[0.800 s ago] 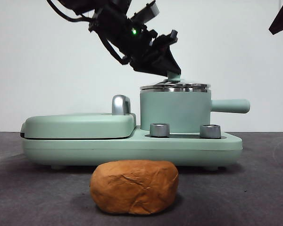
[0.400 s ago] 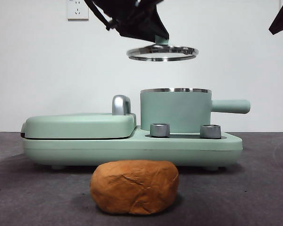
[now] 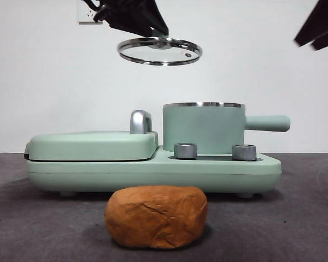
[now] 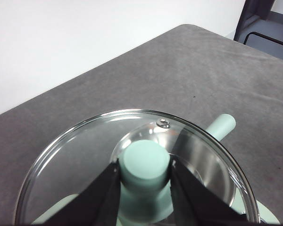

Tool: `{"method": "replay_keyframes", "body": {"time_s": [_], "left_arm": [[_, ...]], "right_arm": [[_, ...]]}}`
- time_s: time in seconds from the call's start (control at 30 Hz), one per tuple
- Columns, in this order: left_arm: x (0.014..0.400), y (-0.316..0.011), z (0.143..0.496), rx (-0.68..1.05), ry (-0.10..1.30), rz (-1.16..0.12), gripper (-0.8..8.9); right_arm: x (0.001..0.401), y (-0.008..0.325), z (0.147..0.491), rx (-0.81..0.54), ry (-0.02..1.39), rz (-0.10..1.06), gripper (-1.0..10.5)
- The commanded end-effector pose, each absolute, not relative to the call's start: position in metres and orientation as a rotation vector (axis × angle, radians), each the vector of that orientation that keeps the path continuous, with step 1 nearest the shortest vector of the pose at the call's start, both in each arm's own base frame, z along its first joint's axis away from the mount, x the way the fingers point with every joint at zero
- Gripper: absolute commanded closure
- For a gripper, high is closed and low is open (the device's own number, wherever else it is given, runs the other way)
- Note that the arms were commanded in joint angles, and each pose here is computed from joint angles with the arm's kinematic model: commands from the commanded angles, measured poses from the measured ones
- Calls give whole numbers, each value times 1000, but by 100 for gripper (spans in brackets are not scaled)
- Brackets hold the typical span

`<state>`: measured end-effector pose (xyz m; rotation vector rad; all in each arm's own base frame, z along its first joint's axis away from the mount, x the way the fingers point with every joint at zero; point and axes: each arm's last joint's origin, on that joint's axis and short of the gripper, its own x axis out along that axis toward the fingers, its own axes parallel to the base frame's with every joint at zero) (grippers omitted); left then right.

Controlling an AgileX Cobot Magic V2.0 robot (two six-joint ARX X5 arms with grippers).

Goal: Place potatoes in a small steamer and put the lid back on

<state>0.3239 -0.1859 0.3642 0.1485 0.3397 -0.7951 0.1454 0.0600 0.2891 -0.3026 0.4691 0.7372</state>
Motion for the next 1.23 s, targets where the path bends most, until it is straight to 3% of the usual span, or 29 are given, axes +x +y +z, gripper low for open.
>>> {"method": "replay_keyframes", "body": {"time_s": [0.03, 0.47, 0.77, 1.23], "left_arm": [[317, -181, 377, 138, 287, -792, 799], [283, -143, 357, 137, 318, -716, 800], [252, -113, 342, 105, 341, -659, 800], [227, -84, 357, 99, 289, -582, 800]], "right_arm": [[149, 73, 289, -357, 463, 818, 613], [166, 141, 249, -460, 603, 1092, 606], [175, 173, 223, -493, 640, 1175, 539], [176, 208, 180, -524, 739, 1299, 536]]}}
